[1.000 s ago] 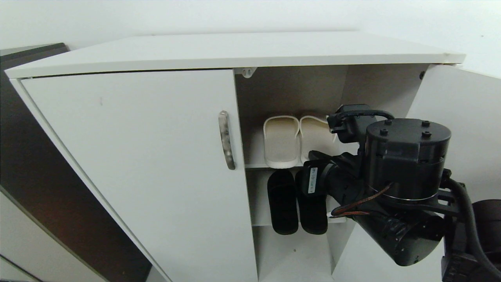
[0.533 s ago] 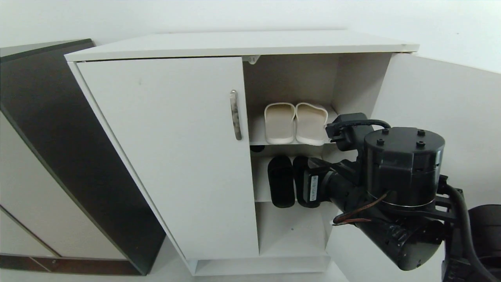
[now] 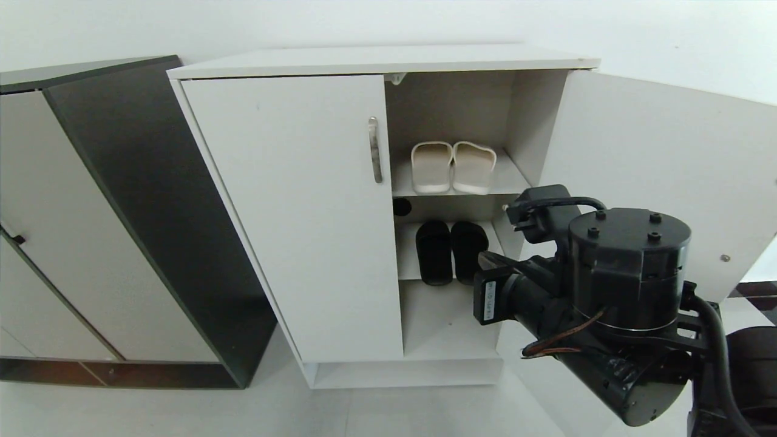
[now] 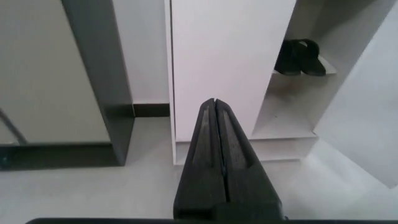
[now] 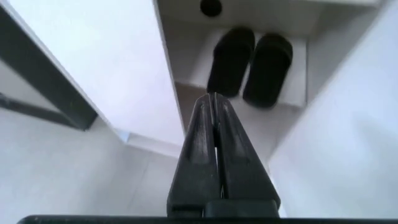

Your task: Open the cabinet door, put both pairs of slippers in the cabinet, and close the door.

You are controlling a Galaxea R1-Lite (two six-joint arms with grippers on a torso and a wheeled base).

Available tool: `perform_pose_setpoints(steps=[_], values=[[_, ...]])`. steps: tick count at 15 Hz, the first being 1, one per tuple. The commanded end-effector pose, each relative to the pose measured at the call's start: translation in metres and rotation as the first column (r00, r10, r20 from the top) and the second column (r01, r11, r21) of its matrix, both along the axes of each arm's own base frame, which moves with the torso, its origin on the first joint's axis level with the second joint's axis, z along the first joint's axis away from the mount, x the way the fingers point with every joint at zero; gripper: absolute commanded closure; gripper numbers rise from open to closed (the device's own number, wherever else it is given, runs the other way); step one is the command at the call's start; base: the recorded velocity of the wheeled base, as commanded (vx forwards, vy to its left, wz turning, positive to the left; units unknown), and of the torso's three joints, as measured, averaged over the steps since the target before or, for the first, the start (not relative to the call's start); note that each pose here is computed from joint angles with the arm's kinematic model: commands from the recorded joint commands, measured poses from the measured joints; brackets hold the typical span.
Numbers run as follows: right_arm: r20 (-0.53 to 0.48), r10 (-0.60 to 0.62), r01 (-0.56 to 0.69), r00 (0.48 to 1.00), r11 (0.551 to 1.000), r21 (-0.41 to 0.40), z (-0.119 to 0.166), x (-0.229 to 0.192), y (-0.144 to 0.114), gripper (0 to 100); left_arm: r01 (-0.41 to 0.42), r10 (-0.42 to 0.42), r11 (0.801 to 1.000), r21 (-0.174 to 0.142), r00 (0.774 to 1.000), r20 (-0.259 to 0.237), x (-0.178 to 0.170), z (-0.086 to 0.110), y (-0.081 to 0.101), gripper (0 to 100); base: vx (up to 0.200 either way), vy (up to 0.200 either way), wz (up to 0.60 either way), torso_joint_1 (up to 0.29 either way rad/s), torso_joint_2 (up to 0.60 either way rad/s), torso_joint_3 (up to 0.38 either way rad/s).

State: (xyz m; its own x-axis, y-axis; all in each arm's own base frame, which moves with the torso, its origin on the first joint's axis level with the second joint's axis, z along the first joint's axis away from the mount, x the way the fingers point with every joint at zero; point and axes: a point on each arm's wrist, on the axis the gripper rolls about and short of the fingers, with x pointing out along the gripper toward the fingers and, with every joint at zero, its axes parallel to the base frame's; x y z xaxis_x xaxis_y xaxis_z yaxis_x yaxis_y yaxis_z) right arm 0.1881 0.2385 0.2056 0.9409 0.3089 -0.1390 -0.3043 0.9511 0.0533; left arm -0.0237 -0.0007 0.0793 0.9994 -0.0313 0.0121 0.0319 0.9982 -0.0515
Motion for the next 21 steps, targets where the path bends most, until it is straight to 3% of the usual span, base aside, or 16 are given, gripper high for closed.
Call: perform_pose_setpoints(steps=[1, 3, 21], values=[[-0.004, -0.008, 0.008, 1.0, 1.0, -0.006, -0.002, 0.002, -0.001, 100, -0.001, 0.001, 1.0, 0.0, 1.0, 0.0, 0.0, 0.0, 0.0, 100, -0.2, 0.0, 0.0, 0.002, 0.0, 0.002], [-0.009, -0.01, 0.01, 1.0, 1.0, -0.015, -0.004, 0.002, -0.002, 100, -0.001, 0.001, 1.0, 0.0, 1.0, 0.0, 0.0, 0.0, 0.0, 100, -0.2, 0.0, 0.0, 0.0, 0.0, 0.005], [-0.029, 0.013, -0.014, 0.999, 0.999, -0.035, -0.012, 0.0, -0.003, 100, -0.001, 0.001, 1.0, -0.003, 1.0, 0.0, 0.0, 0.0, 0.0, 100, 0.0, 0.0, 0.0, 0.0, 0.0, 0.0]])
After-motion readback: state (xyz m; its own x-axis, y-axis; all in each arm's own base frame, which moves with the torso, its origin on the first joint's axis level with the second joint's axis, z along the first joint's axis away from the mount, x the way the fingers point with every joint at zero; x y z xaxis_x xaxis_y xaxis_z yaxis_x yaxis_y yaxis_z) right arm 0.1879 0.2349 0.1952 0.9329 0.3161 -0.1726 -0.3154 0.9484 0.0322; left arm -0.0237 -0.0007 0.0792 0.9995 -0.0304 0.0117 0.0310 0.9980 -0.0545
